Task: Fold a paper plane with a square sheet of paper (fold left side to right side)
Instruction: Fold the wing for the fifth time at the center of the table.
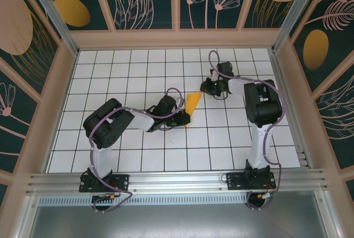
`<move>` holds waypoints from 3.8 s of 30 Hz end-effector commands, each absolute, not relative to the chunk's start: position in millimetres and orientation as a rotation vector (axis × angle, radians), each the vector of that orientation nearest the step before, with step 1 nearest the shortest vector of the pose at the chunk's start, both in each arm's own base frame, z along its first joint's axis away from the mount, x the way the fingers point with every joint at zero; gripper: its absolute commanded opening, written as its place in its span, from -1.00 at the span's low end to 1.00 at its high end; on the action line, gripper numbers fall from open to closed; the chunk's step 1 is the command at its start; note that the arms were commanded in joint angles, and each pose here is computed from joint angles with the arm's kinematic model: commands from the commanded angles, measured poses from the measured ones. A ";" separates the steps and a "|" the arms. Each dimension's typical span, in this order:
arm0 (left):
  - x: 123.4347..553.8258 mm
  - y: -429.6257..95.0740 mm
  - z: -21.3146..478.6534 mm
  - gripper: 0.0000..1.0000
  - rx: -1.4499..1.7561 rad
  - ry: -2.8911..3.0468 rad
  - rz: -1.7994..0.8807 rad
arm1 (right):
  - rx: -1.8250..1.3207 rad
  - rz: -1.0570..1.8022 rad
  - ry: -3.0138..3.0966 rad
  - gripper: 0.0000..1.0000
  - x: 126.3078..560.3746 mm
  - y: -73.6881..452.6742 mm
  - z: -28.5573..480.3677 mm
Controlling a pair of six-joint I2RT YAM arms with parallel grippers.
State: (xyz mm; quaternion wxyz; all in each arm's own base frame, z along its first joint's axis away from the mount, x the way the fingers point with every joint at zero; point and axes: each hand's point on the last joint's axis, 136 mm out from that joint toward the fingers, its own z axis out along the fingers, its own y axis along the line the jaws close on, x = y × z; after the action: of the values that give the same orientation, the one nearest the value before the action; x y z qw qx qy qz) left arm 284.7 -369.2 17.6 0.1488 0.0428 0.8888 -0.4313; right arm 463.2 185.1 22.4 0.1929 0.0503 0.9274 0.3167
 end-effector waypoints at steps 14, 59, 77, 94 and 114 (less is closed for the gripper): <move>248.0 -334.0 -40.7 -0.84 0.039 2.826 -1.058 | 0.055 1.120 2.463 -0.73 393.2 238.9 82.2; 196.1 -310.5 12.4 -0.88 0.216 2.847 -1.100 | 0.170 0.918 2.702 -0.74 390.8 234.1 3.6; 282.5 -368.6 34.3 -0.88 0.307 2.698 -1.142 | 0.153 0.938 2.701 -0.73 388.3 239.2 7.1; 239.3 -323.3 -38.3 -0.89 0.214 2.900 -1.002 | 0.111 0.975 2.543 -0.69 422.9 209.0 44.6; 302.3 -315.6 134.8 -0.59 0.200 2.371 -0.910 | 0.194 0.643 2.522 -0.14 389.7 184.0 111.7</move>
State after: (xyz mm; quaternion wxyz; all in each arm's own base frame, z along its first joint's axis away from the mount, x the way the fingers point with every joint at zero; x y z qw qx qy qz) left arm 284.7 -338.2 107.2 0.2120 0.0917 0.8924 -0.3875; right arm 418.9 182.1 126.9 0.2918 0.0568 0.9126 0.2808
